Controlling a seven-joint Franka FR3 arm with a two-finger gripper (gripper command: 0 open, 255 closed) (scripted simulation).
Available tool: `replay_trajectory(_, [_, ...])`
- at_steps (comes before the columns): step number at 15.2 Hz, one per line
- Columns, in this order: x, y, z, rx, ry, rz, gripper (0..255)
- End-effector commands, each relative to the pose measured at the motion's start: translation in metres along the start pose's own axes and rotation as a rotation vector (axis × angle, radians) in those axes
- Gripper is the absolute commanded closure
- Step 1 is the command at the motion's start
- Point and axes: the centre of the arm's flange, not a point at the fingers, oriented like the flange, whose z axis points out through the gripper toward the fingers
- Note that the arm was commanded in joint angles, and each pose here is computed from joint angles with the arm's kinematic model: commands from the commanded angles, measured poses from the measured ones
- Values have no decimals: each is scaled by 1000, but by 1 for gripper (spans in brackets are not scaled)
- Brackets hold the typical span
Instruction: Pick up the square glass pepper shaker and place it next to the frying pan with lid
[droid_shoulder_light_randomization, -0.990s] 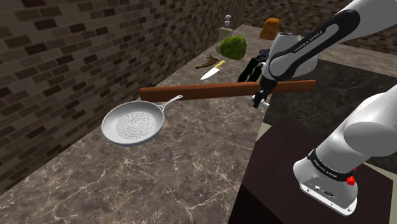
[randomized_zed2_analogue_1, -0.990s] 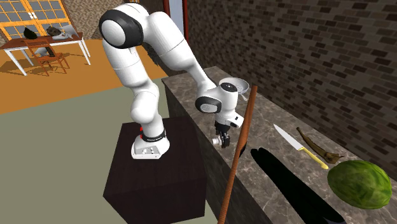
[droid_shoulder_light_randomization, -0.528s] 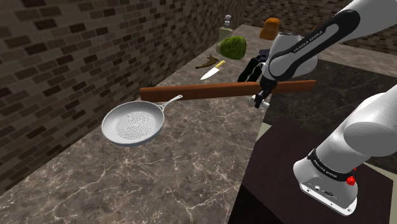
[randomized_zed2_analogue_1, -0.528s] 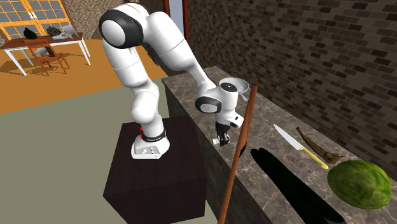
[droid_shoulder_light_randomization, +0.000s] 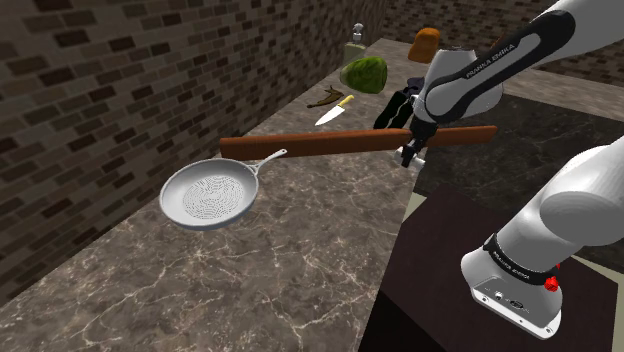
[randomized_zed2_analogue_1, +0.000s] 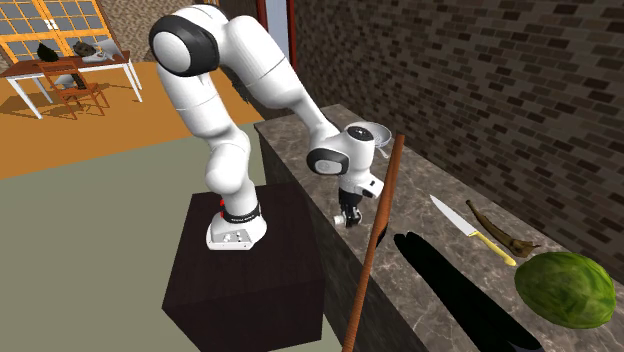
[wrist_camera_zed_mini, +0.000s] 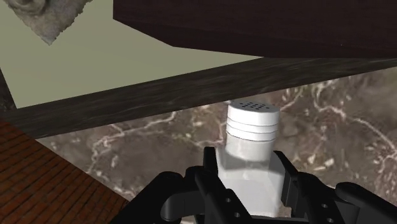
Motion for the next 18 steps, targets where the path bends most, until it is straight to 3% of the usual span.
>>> replay_trajectory(1, [0, -1, -10, 0, 0, 0, 255])
replay_trajectory(18, [0, -2, -100, 0, 0, 0, 255])
